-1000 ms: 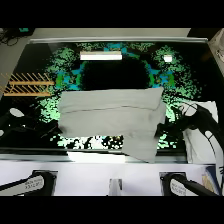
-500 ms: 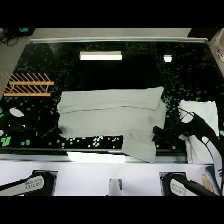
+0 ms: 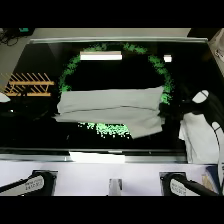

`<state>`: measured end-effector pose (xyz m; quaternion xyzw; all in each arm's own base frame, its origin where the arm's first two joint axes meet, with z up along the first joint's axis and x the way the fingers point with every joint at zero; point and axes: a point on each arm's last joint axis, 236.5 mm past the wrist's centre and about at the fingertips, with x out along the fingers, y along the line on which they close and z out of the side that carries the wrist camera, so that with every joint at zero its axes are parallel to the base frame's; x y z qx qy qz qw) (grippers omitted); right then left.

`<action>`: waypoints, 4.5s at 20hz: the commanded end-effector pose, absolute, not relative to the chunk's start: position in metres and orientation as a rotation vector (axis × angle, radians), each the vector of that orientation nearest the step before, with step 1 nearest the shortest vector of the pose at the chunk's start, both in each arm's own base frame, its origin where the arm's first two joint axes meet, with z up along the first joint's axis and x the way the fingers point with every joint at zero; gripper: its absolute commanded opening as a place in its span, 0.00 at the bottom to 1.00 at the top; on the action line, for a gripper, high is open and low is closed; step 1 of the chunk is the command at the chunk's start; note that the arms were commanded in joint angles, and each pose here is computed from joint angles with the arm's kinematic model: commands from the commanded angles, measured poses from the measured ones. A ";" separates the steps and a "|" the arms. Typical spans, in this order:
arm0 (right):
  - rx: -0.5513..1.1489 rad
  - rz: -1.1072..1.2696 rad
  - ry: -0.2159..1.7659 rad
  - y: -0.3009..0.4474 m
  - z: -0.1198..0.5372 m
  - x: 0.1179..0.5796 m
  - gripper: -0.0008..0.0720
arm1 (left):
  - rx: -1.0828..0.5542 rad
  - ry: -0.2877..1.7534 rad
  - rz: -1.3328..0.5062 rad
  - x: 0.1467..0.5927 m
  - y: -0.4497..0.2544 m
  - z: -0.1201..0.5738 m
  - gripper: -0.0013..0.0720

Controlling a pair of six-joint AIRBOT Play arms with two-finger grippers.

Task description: Fold the shirts.

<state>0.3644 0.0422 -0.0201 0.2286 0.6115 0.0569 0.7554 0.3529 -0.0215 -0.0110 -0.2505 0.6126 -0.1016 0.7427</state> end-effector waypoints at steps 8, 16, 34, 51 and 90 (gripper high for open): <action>0.701 0.075 1.024 0.028 0.005 0.543 0.05 | -0.636 1.233 -0.157 0.488 -0.010 0.008 0.07; 0.732 0.085 1.151 0.036 -0.057 0.537 0.16 | -0.706 1.417 -0.145 0.483 -0.025 -0.069 0.35; 0.632 0.168 1.394 0.003 -0.103 0.487 0.97 | -0.501 1.050 -0.268 0.489 -0.022 0.135 0.70; 0.541 0.302 1.261 0.059 0.053 0.460 0.05 | -0.386 1.166 -0.709 0.433 -0.308 0.055 0.07; 0.554 0.594 1.377 0.297 0.025 0.422 0.94 | -0.242 0.521 -0.574 0.342 -0.156 0.335 0.07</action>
